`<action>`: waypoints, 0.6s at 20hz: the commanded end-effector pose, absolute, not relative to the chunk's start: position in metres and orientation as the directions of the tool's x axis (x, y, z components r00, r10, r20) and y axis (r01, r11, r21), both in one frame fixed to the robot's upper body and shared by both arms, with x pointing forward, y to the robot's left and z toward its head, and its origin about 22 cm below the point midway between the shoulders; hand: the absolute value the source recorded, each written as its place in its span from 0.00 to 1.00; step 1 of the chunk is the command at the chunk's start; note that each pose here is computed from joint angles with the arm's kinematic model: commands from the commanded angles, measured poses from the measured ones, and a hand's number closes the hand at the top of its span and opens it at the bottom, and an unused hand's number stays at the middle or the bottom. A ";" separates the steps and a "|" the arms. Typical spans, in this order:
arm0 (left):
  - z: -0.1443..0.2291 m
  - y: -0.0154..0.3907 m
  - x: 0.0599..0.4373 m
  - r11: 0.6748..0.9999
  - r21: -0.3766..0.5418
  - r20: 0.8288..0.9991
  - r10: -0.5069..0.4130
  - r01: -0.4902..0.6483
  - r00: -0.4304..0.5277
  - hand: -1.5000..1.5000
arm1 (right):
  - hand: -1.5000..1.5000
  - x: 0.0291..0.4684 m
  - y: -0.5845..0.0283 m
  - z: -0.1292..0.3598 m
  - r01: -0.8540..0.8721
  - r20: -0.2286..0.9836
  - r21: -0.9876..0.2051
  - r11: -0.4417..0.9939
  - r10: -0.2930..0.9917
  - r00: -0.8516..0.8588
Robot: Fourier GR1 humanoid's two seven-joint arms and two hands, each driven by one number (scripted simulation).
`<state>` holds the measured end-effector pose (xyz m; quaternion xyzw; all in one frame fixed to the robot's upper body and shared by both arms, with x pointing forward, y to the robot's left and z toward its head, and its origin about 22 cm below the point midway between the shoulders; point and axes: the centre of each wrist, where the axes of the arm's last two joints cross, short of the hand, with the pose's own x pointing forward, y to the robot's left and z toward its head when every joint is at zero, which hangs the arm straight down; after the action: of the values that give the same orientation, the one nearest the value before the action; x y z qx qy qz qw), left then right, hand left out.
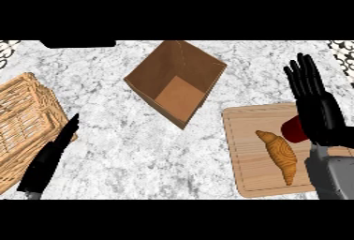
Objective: Pick the can from the cutting board and place it in the cardboard box
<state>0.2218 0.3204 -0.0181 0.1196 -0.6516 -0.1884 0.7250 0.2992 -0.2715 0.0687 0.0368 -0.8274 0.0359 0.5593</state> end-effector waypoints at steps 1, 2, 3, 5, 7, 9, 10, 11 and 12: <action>-0.004 0.343 0.246 0.892 0.448 0.888 -0.452 0.059 0.086 0.50 | 0.00 0.307 -0.306 0.057 -0.066 0.950 0.012 0.998 -0.032 -0.309; -0.007 0.340 0.249 0.882 0.472 0.876 -0.466 -0.016 0.127 0.50 | 0.00 0.288 -0.320 0.055 -0.110 0.960 -0.007 0.994 -0.024 -0.280; 0.001 0.345 0.246 0.861 0.503 0.862 -0.492 -0.076 0.122 0.50 | 0.00 0.284 -0.334 0.043 -0.107 0.972 -0.003 0.994 -0.022 -0.233; 0.029 0.372 0.255 0.817 0.540 0.842 -0.518 -0.205 0.151 0.50 | 0.00 0.277 -0.370 0.047 -0.113 0.987 0.005 0.994 -0.023 -0.161; 0.011 0.368 0.245 0.830 0.538 0.841 -0.517 -0.147 0.163 0.50 | 0.00 0.287 -0.372 0.123 -0.153 0.787 -0.589 0.794 0.519 -0.335; 0.011 0.373 0.244 0.823 0.532 0.845 -0.500 -0.200 0.191 0.50 | 0.00 0.266 -0.400 0.099 -0.174 0.692 -0.721 0.670 0.685 -0.230; 0.010 0.367 0.250 0.821 0.524 0.850 -0.486 -0.228 0.203 0.50 | 0.00 0.249 -0.403 0.055 -0.221 0.750 -0.661 0.717 0.634 -0.187; 0.008 0.365 0.248 0.802 0.548 0.836 -0.510 -0.239 0.203 0.50 | 0.00 0.224 -0.412 0.010 -0.214 0.842 -0.540 0.814 0.519 -0.149; 0.023 0.370 0.260 0.813 0.535 0.843 -0.499 -0.230 0.199 0.50 | 0.00 0.223 -0.436 0.008 -0.111 0.915 -0.380 0.918 0.355 -0.192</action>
<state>0.2497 0.3655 0.0119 0.2734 -0.6314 -0.1098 0.7173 0.2585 -0.3953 0.0490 -0.0954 -0.7415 0.2323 0.6221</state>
